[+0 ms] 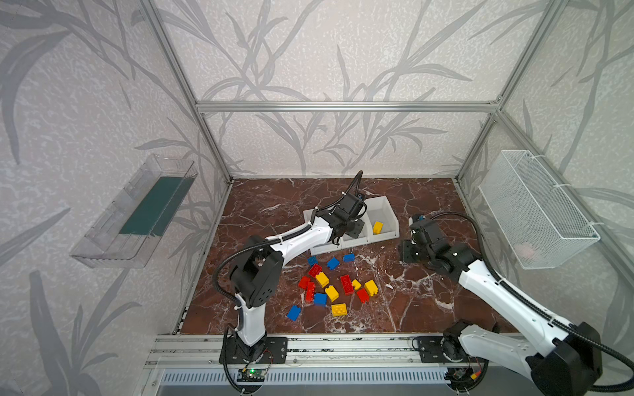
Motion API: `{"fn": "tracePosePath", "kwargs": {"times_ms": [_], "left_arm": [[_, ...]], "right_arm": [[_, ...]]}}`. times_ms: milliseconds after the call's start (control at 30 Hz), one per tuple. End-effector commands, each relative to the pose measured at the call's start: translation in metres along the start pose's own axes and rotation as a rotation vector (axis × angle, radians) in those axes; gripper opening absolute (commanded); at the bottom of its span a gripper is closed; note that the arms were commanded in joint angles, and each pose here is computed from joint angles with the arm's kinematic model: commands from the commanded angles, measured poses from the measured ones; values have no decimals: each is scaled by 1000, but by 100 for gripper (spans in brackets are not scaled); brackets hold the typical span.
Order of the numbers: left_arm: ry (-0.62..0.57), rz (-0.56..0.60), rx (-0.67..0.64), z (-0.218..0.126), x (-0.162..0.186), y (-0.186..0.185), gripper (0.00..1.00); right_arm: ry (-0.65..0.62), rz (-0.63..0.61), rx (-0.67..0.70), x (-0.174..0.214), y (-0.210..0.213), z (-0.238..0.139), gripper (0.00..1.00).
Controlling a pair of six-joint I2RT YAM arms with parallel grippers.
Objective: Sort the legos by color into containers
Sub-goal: 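Grasp the blue brick with the left gripper and drop it in the middle compartment, then withdraw the left gripper while the right gripper reaches to a red brick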
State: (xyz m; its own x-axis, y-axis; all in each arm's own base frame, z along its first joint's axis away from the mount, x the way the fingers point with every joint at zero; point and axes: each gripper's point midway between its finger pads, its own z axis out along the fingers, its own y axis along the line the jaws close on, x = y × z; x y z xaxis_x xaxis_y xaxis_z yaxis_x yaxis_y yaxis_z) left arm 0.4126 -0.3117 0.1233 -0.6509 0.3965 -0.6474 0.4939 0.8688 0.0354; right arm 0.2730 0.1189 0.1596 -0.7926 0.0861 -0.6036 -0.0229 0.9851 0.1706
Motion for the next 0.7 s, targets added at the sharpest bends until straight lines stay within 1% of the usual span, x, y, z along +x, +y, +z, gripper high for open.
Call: {"fn": "tracePosePath", "kwargs": {"times_ms": [0, 67, 167, 233, 300, 467, 667], "left_arm": [[-1, -20, -21, 6, -12, 15, 27], [-9, -36, -21, 12, -16, 20, 33], [-26, -62, -3, 17, -20, 20, 55], [-37, -58, 41, 18, -22, 13, 64], [-47, -64, 76, 18, -25, 7, 68], [-92, -98, 105, 7, -34, 3, 69], [-169, -147, 109, -24, -39, 8, 69]], "right_arm": [[42, 24, 23, 14, -9, -6, 51], [49, 31, 29, 18, -11, -8, 51], [71, 30, 27, 26, -13, -11, 51], [81, 23, 31, 30, -15, -16, 52], [75, 18, 29, 32, -17, -19, 52], [53, -22, 16, 26, -15, -27, 52], [85, -94, -92, 24, 10, -21, 52]]}}
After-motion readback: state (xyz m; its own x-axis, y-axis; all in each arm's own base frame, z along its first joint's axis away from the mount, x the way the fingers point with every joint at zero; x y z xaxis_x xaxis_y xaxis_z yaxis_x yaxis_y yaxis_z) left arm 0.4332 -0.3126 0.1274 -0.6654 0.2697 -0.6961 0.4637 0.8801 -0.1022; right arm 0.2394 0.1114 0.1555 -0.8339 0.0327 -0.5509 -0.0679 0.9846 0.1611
